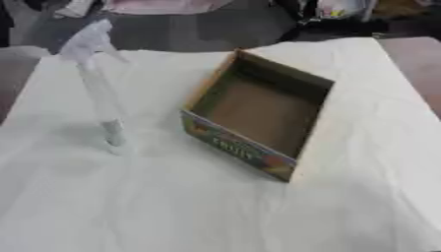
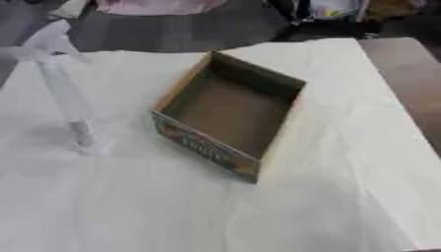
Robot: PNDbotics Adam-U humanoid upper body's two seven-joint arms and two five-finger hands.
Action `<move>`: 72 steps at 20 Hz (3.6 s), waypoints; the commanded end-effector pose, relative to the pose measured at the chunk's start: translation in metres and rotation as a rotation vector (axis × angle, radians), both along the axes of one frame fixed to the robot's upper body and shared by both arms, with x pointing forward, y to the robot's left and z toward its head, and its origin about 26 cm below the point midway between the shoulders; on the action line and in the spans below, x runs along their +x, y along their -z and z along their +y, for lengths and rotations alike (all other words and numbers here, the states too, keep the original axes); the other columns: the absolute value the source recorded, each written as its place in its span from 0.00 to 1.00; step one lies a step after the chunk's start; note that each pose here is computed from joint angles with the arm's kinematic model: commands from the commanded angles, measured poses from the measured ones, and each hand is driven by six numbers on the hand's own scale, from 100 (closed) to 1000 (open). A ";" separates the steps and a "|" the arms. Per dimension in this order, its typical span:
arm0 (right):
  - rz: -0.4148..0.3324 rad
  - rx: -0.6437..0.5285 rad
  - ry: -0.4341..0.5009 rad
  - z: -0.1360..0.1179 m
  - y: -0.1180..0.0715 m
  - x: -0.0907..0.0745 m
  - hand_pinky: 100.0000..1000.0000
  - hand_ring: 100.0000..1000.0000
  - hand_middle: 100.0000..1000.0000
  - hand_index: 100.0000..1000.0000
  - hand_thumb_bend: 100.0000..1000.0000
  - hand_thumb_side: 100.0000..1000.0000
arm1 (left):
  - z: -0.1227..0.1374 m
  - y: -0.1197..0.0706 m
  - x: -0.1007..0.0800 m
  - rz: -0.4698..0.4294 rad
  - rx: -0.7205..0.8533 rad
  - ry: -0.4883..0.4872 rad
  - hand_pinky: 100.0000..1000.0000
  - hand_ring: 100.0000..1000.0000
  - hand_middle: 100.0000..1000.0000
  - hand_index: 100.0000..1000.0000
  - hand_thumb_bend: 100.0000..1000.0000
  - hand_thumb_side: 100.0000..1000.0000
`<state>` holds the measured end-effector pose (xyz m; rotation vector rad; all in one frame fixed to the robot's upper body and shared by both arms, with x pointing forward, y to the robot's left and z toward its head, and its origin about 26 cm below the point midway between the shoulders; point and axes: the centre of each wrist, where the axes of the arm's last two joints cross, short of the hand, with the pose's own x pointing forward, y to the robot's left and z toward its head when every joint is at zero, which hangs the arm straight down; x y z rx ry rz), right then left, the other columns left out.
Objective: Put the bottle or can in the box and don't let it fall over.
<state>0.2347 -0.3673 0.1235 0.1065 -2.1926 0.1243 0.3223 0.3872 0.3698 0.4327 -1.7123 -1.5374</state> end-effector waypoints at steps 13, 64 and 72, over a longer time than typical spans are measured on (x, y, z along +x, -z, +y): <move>-0.019 -0.027 -0.027 0.004 -0.011 0.005 0.89 0.93 0.94 0.89 0.00 0.23 | -0.012 -0.001 0.016 0.006 0.015 -0.042 0.64 0.47 0.74 0.87 0.00 0.81; -0.014 -0.010 -0.040 0.014 -0.012 0.011 0.90 0.92 0.94 0.89 0.00 0.26 | -0.018 0.009 0.032 0.020 0.077 -0.140 0.67 0.54 0.78 0.91 0.08 0.71; -0.016 -0.008 -0.041 0.014 -0.013 0.012 0.90 0.92 0.94 0.89 0.00 0.26 | -0.019 0.016 0.036 0.044 0.121 -0.136 0.65 0.55 0.77 0.90 0.12 0.61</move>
